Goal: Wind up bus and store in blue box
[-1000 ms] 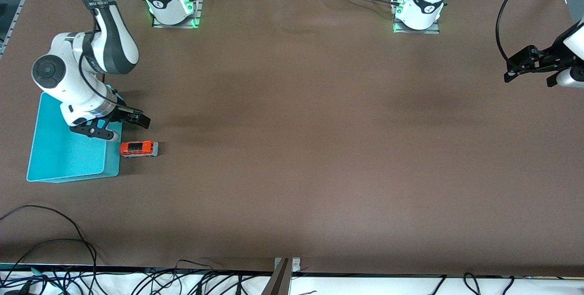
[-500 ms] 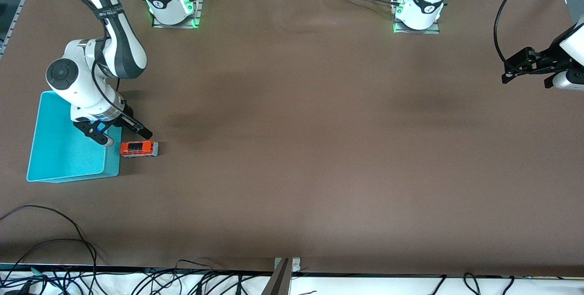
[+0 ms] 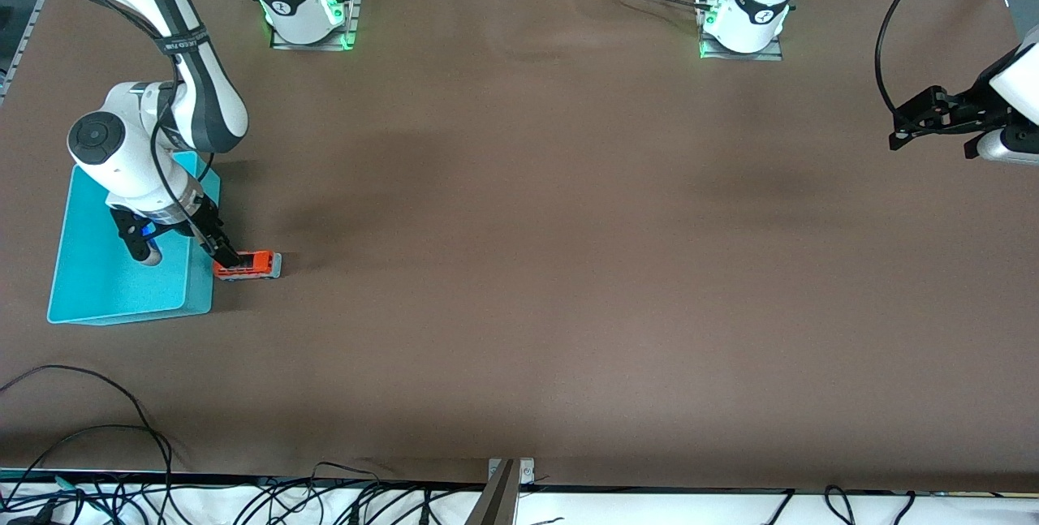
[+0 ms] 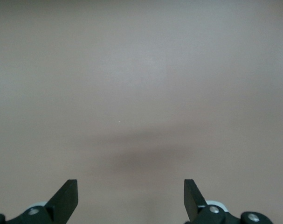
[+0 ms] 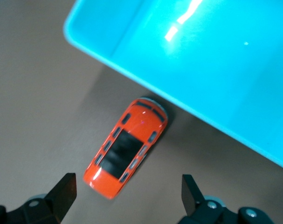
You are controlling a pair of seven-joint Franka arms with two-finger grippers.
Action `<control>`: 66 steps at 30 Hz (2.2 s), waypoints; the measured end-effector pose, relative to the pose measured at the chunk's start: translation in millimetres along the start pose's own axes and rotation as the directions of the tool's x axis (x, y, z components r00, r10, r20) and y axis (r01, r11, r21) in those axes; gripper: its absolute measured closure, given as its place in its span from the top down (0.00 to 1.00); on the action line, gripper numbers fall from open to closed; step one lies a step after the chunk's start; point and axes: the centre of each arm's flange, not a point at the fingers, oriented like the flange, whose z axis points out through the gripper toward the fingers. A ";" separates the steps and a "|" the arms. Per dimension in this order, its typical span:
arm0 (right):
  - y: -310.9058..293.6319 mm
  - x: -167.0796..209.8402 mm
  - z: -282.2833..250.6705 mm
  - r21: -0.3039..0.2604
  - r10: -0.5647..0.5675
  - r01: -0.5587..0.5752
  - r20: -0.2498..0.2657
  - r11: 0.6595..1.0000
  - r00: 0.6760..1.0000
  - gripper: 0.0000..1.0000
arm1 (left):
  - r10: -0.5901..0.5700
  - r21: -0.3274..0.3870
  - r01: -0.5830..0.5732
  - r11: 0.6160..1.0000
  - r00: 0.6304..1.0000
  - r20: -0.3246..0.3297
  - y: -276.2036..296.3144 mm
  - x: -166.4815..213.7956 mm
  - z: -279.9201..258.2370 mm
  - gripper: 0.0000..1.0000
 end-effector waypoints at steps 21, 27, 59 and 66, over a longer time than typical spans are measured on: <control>5.6 -4.7 50.2 -0.012 0.102 -0.101 0.006 0.995 0.995 1.00 | 0.005 -0.001 -0.005 1.000 1.000 0.021 2.3 6.2 11.3 1.00; 4.8 -4.5 56.2 -0.002 0.102 -0.102 0.000 0.995 0.995 1.00 | 0.005 -0.001 -0.005 1.000 1.000 0.021 2.3 6.2 11.3 1.00; -6.0 -1.6 73.3 0.001 0.073 -0.073 -0.013 0.997 0.997 0.98 | 0.005 -0.001 -0.005 1.000 1.000 0.021 2.3 6.2 11.3 1.00; -9.7 -3.9 78.6 -0.011 0.020 -0.020 -0.030 1.000 0.999 0.75 | 0.005 -0.001 -0.005 1.000 1.000 0.021 2.3 6.2 11.3 1.00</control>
